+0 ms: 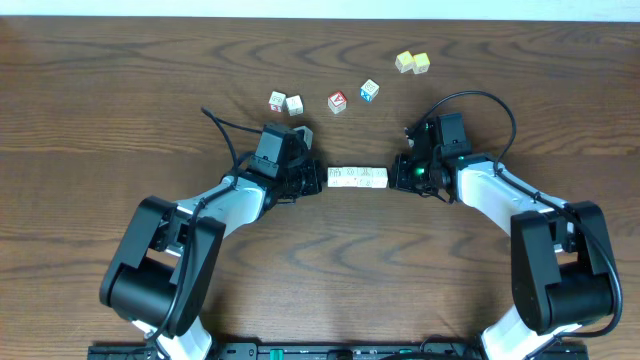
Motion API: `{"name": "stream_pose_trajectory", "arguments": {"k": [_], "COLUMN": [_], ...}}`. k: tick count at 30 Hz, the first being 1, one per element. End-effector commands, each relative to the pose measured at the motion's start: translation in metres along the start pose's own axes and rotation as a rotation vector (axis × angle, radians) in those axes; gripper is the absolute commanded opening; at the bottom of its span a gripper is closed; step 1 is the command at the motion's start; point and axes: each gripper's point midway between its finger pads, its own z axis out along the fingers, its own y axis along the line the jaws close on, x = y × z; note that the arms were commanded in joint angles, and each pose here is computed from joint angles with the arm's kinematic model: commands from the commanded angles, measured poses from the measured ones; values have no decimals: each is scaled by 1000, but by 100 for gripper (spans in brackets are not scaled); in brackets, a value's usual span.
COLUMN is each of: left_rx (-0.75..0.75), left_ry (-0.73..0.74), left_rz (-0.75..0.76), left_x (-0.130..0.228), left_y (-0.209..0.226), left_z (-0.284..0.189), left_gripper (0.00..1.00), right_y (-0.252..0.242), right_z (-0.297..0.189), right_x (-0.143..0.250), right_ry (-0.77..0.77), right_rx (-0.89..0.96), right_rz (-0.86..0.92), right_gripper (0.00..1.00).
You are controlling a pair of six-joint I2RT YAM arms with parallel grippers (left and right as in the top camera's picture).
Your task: Lift 4 blocks
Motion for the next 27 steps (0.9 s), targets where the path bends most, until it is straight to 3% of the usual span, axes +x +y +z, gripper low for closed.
{"name": "stream_pose_trajectory", "arguments": {"k": [1,27], "left_rx": [84,47], "left_ry": [22,15], "left_rz": [55,61], "left_x": [5,9], "left_y": [-30,-31], "left_z": [-6,-5], "left_gripper": [7,7], "right_y": [34,47], "right_z": [-4,-24], "right_x": [10,3], "right_ry": [35,-1], "right_rx": [-114,-128], "right_rz": [-36,-57], "right_gripper": [1,1]}}
